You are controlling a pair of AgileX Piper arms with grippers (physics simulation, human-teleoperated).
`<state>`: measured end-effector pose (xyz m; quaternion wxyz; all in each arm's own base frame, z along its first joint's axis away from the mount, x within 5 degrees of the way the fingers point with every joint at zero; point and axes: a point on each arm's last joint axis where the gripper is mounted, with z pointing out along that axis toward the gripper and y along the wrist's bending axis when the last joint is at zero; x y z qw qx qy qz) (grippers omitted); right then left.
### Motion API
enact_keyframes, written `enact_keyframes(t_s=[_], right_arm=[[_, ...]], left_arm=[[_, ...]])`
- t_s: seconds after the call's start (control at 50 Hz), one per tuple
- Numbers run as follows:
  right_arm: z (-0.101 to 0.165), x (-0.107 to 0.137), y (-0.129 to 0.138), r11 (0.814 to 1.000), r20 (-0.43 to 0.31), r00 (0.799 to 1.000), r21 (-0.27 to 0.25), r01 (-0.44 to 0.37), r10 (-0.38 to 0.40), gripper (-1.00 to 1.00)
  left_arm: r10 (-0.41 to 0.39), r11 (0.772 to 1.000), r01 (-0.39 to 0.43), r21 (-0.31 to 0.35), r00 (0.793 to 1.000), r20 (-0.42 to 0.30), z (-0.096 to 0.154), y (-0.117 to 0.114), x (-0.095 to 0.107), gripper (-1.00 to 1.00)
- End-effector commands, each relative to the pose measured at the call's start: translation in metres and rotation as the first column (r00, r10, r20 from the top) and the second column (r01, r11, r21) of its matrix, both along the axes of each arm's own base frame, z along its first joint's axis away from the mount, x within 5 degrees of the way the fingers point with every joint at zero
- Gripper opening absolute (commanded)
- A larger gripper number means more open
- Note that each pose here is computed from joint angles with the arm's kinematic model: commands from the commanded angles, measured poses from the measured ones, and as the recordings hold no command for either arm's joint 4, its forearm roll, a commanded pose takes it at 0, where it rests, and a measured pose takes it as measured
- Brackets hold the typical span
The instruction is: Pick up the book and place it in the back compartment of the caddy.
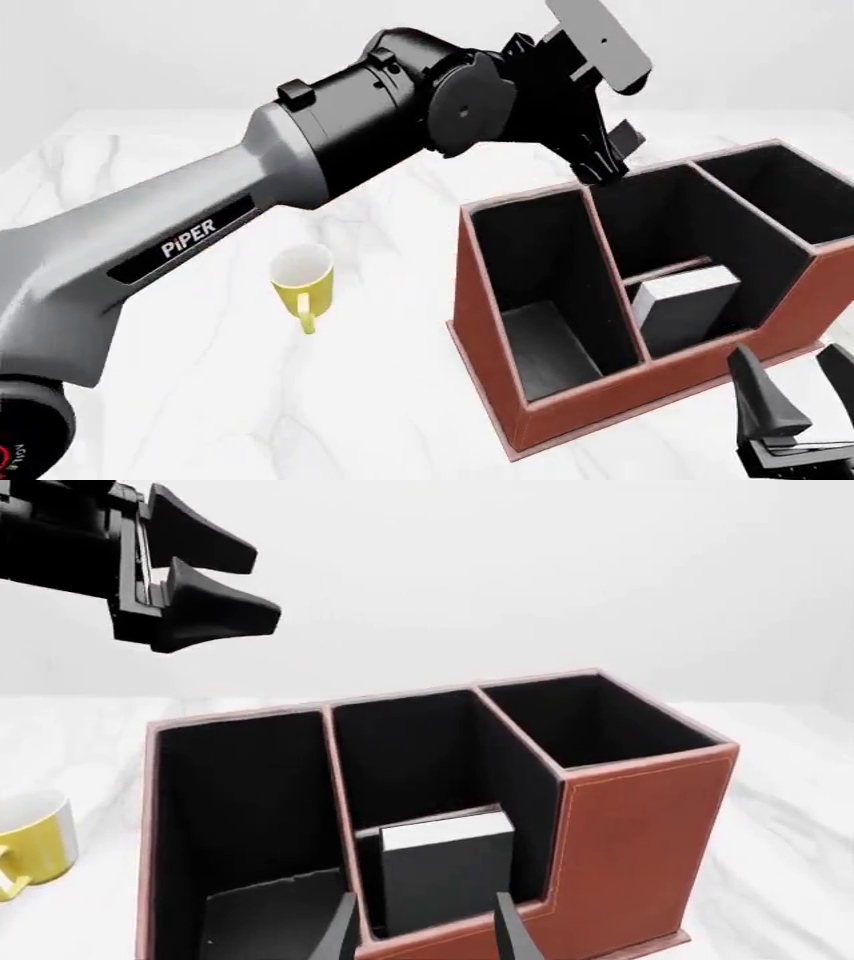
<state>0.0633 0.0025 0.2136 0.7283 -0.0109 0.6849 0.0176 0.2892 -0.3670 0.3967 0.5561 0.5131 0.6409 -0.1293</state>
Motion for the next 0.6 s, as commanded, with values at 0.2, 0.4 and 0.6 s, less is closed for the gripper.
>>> enact_keyframes(t_s=[0.2,0.4,0.6], right_arm=[[0.000,-0.002,0.000,1.000,0.003,1.000,0.003,-0.003,0.003,1.00],[-0.001,-0.004,0.000,1.000,0.009,1.000,-0.007,-0.002,0.002,1.00],[-0.002,0.030,0.005,0.999,-0.090,0.995,-0.006,-0.042,0.042,1.00]], left_arm=[[0.125,0.992,-0.125,-0.012,0.990,0.061,-0.007,0.101,-0.012,1.00],[0.202,0.979,-0.201,-0.032,0.979,0.029,-0.019,0.124,0.000,1.00],[0.227,0.973,-0.225,-0.047,0.974,0.025,-0.025,0.126,0.010,1.00]])
